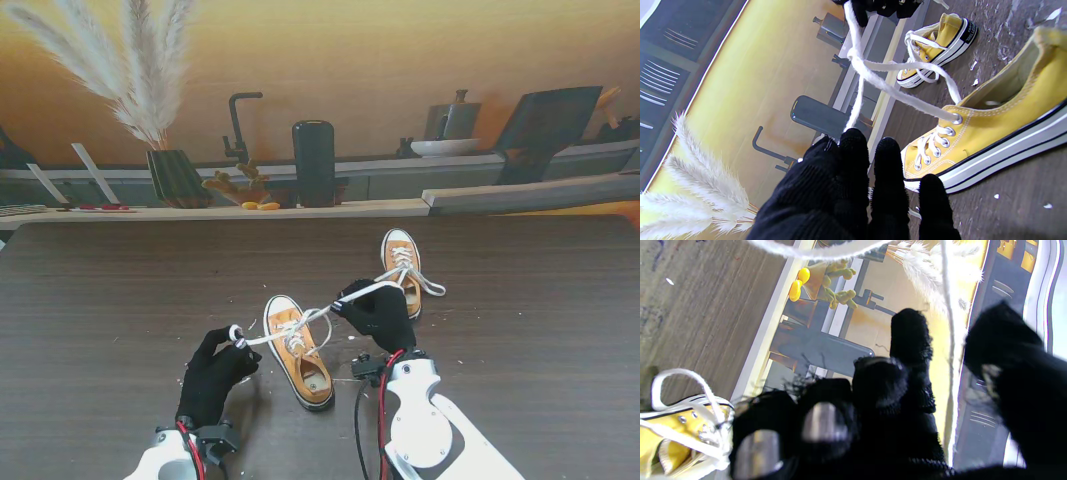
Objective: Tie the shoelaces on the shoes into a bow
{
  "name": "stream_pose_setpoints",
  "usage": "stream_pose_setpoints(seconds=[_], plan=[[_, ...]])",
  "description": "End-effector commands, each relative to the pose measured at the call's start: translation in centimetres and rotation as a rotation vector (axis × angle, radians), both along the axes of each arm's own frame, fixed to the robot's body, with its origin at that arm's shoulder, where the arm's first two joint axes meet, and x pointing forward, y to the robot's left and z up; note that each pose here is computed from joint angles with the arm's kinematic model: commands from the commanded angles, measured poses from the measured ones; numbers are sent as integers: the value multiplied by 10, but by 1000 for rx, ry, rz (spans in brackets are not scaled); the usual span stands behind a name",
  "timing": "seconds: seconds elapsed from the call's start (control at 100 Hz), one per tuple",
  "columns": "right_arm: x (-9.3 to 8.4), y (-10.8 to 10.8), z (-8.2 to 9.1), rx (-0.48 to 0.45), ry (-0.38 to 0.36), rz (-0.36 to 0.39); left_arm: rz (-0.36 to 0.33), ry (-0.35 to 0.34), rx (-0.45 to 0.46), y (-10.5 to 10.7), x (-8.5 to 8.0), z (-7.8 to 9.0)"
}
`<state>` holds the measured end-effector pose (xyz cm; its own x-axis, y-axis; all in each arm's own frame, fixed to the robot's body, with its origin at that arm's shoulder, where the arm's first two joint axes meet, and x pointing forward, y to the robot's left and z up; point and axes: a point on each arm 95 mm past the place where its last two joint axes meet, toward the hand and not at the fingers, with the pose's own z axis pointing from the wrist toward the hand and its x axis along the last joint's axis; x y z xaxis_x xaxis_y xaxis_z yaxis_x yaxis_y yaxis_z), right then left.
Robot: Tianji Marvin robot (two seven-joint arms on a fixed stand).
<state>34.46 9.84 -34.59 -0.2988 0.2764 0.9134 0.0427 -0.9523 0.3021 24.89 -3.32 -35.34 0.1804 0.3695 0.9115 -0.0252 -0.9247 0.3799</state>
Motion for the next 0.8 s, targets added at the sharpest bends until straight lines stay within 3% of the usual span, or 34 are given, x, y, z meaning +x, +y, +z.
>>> stream_pose_setpoints(seconds=[0.0,0.22,0.79], plan=[[-1,-1,0,5,10,17,-20,-12,-5,-3,-1,3],[-1,1,3,53,19,20,-27,-15,-10,-3,-1,3],[-5,-4,5,-12,43,51,-11,-14,-7,-3,0,5]])
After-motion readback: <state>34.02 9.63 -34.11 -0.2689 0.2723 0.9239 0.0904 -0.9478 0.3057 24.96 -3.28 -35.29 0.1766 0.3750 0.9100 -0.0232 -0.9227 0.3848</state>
